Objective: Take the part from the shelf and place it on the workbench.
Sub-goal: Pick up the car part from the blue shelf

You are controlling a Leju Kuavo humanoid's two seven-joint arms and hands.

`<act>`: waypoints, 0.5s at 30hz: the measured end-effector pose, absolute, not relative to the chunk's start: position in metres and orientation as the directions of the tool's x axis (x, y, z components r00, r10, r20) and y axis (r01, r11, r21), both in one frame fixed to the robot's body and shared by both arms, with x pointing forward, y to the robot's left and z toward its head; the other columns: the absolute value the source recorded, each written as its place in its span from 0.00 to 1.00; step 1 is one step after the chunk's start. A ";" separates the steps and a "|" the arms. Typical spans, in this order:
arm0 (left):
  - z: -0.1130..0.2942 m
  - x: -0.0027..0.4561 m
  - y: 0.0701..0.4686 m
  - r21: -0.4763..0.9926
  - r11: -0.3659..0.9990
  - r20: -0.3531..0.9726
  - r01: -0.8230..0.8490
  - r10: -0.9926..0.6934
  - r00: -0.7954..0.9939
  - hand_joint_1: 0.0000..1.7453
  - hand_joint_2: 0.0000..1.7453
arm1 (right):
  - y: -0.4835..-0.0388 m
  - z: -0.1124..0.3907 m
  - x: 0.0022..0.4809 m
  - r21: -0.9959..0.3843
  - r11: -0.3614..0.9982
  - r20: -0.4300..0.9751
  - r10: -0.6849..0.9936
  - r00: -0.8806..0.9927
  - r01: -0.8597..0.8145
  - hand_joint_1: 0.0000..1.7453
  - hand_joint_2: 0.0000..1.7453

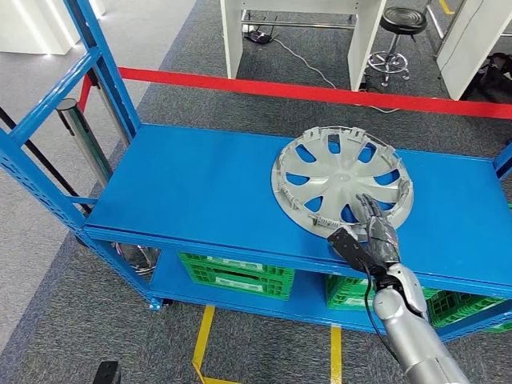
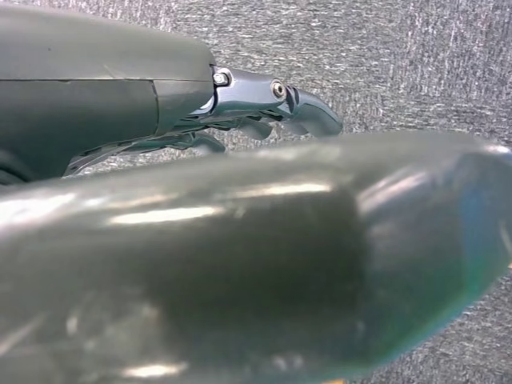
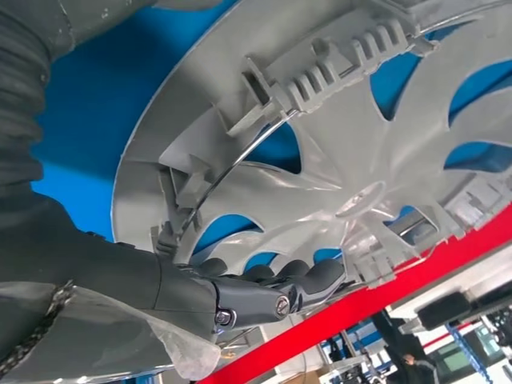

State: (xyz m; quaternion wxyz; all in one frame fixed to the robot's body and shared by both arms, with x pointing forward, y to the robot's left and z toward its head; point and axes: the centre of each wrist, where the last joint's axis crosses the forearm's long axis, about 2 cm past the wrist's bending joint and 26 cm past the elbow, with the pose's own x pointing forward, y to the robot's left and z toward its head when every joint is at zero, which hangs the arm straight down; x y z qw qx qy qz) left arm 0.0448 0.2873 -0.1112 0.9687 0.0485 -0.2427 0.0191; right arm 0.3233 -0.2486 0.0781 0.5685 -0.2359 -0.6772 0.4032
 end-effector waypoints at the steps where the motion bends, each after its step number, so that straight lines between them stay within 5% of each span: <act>1: -0.111 0.045 0.287 0.085 0.995 0.472 -0.060 0.013 0.882 0.00 0.00 | -0.250 0.079 0.324 -0.819 0.556 0.574 0.783 -0.241 -0.144 0.00 1.00; 15: -0.111 0.044 0.288 0.082 0.995 0.469 -0.063 0.017 0.883 0.00 0.00 | -0.264 0.085 0.333 -0.846 0.504 0.533 0.811 -0.239 -0.176 0.00 1.00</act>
